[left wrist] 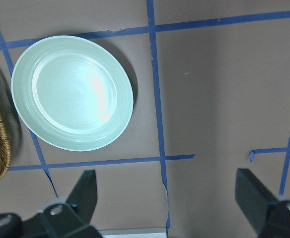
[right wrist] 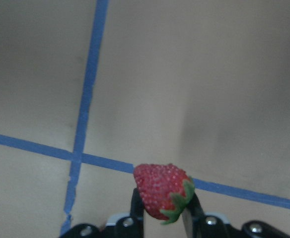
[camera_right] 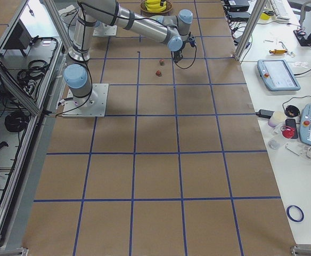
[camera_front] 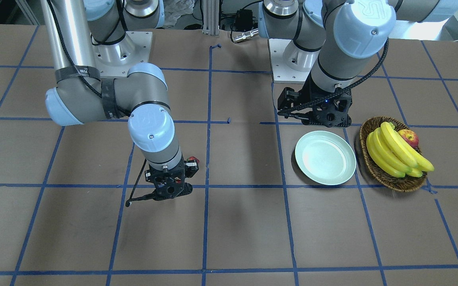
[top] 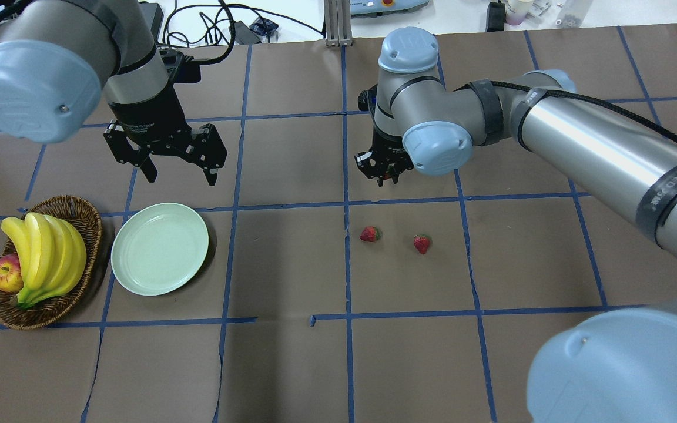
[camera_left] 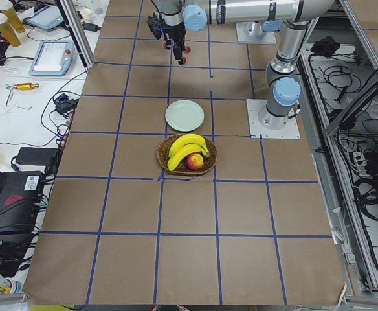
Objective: Collect all strawberries into plate
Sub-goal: 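Close the right gripper on the strawberry and lift it, then carry the strawberry toward the plate and release it on the table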
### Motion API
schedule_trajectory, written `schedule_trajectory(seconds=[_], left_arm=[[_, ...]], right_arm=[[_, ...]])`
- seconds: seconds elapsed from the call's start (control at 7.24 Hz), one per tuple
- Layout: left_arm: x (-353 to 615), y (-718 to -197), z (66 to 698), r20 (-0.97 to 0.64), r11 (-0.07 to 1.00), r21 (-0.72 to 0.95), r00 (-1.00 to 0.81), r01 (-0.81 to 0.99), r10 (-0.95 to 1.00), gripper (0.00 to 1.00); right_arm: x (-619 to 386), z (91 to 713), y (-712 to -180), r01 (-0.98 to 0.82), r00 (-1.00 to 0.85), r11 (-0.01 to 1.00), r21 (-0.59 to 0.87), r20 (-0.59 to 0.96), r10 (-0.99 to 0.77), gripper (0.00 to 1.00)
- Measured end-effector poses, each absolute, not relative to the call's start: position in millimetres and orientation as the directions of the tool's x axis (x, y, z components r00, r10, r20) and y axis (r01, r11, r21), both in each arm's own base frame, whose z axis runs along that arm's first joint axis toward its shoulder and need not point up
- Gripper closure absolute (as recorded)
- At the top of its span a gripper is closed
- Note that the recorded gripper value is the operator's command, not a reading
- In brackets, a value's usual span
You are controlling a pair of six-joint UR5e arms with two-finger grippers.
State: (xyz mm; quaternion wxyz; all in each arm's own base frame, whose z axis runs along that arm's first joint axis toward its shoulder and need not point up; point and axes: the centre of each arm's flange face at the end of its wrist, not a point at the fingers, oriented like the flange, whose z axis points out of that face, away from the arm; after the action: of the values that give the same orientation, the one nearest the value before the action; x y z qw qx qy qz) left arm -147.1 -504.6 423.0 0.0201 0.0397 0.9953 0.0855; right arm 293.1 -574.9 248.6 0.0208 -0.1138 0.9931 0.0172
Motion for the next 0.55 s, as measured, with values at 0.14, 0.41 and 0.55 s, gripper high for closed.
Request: schedule_trajectory(seconds=[0.14, 0.41, 0.55], left_arm=[[-145.9, -504.5, 425.9, -0.036, 0.983, 0.166, -0.996, 0.074, 0.081, 0.00], [-143.6, -504.5, 428.4, -0.037, 0.985, 0.161, -0.996, 0.069, 0.076, 0.00], [-143.3, -504.5, 427.4, -0.037, 0.984, 0.163, -0.996, 0.069, 0.076, 0.00]], right_arm=[[314.2, 254.1, -568.5, -0.225, -0.974, 0.974, 0.017, -0.045, -0.224, 1.00], [351.6, 248.7, -550.8, -0.251, -0.966, 0.968, 0.027, -0.064, -0.249, 1.00], [364.2, 239.8, -544.0, -0.264, -0.961, 0.963, 0.046, -0.092, -0.259, 1.00]])
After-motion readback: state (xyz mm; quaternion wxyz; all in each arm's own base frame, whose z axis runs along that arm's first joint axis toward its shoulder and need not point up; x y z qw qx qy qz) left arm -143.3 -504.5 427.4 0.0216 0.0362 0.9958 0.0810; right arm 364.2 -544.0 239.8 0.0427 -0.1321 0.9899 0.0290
